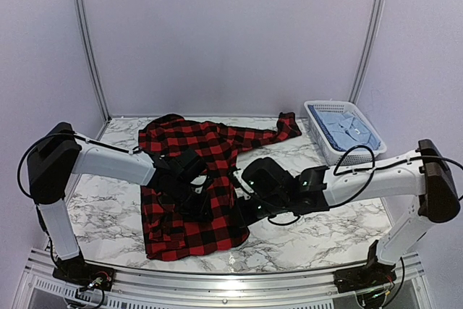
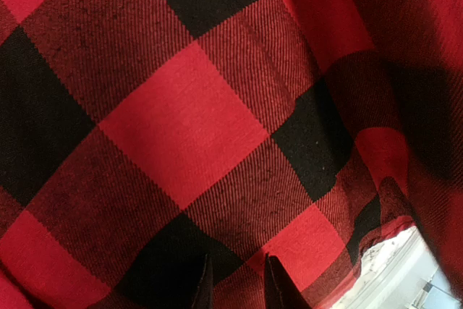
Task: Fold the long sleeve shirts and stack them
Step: Fold the 1/3-folded shirt at the center of the board, then move the 1/3-folded shirt to the center of the board, then pick up the 1/3-folded shirt from the center of the board.
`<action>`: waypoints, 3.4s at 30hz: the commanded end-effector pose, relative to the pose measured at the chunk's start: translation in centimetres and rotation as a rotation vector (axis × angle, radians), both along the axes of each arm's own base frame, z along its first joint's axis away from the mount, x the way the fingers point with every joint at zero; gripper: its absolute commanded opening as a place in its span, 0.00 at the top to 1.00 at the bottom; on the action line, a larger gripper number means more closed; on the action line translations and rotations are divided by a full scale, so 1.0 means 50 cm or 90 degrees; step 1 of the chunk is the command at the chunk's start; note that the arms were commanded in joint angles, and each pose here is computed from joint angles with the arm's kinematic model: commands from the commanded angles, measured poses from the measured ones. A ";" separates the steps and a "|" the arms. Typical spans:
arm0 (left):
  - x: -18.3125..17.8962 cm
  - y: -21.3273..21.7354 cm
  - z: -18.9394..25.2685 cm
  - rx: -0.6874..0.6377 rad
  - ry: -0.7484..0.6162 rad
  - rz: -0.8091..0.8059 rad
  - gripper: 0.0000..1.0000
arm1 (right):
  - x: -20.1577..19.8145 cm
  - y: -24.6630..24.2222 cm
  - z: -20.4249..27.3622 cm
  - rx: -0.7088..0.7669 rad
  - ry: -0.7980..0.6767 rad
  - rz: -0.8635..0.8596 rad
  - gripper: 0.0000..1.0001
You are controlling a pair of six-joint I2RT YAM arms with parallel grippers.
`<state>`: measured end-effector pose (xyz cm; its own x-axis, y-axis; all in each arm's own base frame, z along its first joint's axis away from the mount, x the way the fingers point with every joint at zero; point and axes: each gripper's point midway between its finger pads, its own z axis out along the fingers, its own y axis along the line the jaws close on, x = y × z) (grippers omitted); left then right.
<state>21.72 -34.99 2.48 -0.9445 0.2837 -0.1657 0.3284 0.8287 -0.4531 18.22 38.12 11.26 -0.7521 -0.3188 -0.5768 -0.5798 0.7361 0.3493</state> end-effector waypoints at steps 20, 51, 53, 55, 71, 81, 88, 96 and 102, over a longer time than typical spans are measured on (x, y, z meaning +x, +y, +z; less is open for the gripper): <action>-0.007 0.015 0.055 -0.042 0.010 -0.007 0.65 | 0.193 -0.045 0.031 0.004 -0.041 -0.072 0.46; -0.225 0.216 -0.021 0.103 0.070 -0.041 0.63 | 0.786 -0.393 -0.010 -0.165 -0.140 -0.428 0.46; -0.209 0.207 -0.005 0.101 0.052 -0.039 0.63 | 0.811 -0.391 -0.017 -0.178 -0.140 -0.425 0.44; -0.196 0.198 0.012 0.094 0.038 -0.036 0.63 | 0.832 -0.388 -0.035 -0.189 -0.134 -0.419 0.41; -0.085 0.031 0.152 0.039 -0.073 -0.073 0.62 | 0.837 -0.370 -0.114 -0.184 -0.093 -0.401 0.63; -0.171 -0.148 0.125 0.131 -0.158 -0.142 0.62 | 0.823 -0.342 -0.053 -0.107 -0.104 -0.371 0.74; -0.239 -0.222 0.071 0.147 -0.144 -0.179 0.63 | 0.820 -0.323 -0.004 -0.063 -0.114 -0.352 0.74; -0.267 -0.230 0.026 0.188 -0.144 -0.190 0.65 | 0.804 -0.313 0.005 -0.032 -0.106 -0.342 0.74; -0.274 -0.234 0.001 0.229 -0.164 -0.203 0.66 | 0.793 -0.321 0.007 -0.039 -0.111 -0.343 0.74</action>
